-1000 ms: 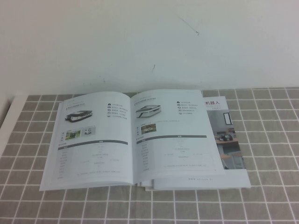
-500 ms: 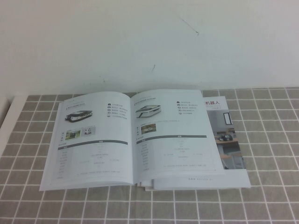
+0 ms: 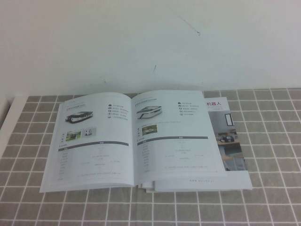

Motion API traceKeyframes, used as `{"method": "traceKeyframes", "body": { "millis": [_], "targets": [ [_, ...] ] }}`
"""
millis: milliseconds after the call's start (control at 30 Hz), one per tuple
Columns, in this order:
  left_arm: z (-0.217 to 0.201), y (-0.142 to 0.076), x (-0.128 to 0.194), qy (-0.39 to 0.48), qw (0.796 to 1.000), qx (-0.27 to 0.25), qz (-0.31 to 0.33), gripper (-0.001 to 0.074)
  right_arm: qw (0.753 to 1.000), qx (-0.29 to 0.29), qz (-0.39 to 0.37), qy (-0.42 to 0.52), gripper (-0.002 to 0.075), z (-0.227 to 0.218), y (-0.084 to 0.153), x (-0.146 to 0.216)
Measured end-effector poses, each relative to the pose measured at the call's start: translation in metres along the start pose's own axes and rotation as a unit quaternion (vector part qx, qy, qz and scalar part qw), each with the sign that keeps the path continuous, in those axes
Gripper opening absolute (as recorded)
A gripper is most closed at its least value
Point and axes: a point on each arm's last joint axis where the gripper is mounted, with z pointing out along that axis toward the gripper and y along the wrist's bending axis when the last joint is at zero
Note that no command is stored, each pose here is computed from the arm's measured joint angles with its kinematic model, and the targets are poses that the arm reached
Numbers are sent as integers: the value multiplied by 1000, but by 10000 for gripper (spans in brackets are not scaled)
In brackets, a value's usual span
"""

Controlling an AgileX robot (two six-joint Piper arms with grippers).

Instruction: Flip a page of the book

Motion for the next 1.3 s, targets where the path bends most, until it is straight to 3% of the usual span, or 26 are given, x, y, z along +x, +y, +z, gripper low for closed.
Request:
{"method": "traceKeyframes", "body": {
  "millis": [400,533,767,1100,1200,1300],
  "targets": [
    [1,-1,-2,-19,1000,5,-13,-4,999,8,8,-40,82,0,-1,-6],
    [0,-2,-12,-76,996,15,-44,-4,995,19,19,-96,82,-1,-4,-16],
    [-6,0,-34,-197,976,21,-90,-4,979,14,117,-167,80,-4,-6,-28],
    [-8,0,-38,-225,971,17,-83,-4,957,45,137,-251,79,-11,-14,-41],
    [-12,2,-46,-270,956,21,-111,-4,935,72,140,-318,78,-19,-20,-51],
    [-23,5,-60,-361,911,47,-192,-4,908,98,109,-393,78,-29,-24,-62]
  ]
}}
